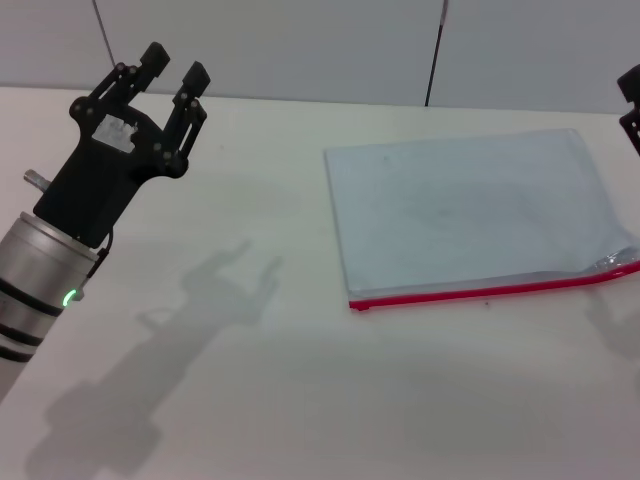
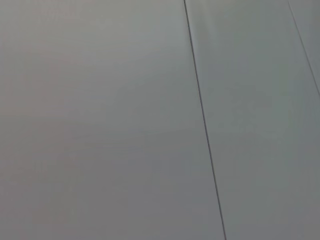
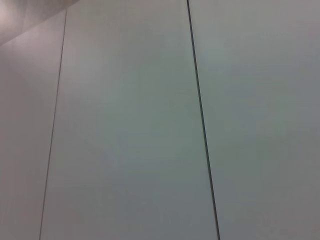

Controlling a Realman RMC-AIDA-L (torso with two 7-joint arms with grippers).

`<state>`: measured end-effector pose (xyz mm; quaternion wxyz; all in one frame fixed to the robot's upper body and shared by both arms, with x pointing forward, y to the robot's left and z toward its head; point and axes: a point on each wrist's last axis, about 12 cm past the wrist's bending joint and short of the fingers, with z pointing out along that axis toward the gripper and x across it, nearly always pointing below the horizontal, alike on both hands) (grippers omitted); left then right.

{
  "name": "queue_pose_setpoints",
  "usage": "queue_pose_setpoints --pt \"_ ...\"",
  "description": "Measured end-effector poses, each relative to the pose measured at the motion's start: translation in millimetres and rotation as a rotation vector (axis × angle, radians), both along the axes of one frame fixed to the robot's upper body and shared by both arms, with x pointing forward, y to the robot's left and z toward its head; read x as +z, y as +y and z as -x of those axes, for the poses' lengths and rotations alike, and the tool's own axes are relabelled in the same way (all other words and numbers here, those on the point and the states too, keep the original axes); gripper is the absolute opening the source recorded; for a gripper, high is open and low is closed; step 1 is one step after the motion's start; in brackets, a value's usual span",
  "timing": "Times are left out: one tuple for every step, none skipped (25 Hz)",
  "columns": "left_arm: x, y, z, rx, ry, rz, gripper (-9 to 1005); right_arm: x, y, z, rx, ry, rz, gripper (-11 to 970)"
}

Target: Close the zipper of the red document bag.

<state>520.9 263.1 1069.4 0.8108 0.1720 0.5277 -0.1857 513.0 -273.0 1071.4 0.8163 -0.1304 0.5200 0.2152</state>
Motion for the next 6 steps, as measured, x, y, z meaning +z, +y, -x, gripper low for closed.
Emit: queue_pose_setpoints --pt "0.0 0.0 0.0 0.000 0.000 0.000 441 0.0 -0.1 0.0 0.000 0.000 0.000 714" --pt "0.0 0.0 0.0 0.000 0.000 0.000 441 0.0 -0.1 0.0 0.000 0.001 -0.001 714" --pt "0.0 0.0 0.0 0.000 0.000 0.000 441 0.0 -0.2 0.0 -0.001 0.001 0.000 714" --pt "0.0 0.0 0.0 0.000 0.000 0.000 441 0.0 -0.3 -0.1 -0.001 0.001 0.000 714" --pt "0.0 0.0 0.0 0.000 0.000 0.000 441 0.0 -0.4 -0.1 -0.001 0.001 0.000 714" --pt "0.0 0.0 0.0 0.000 0.000 0.000 441 0.0 -0.4 -0.1 -0.001 0.001 0.000 714"
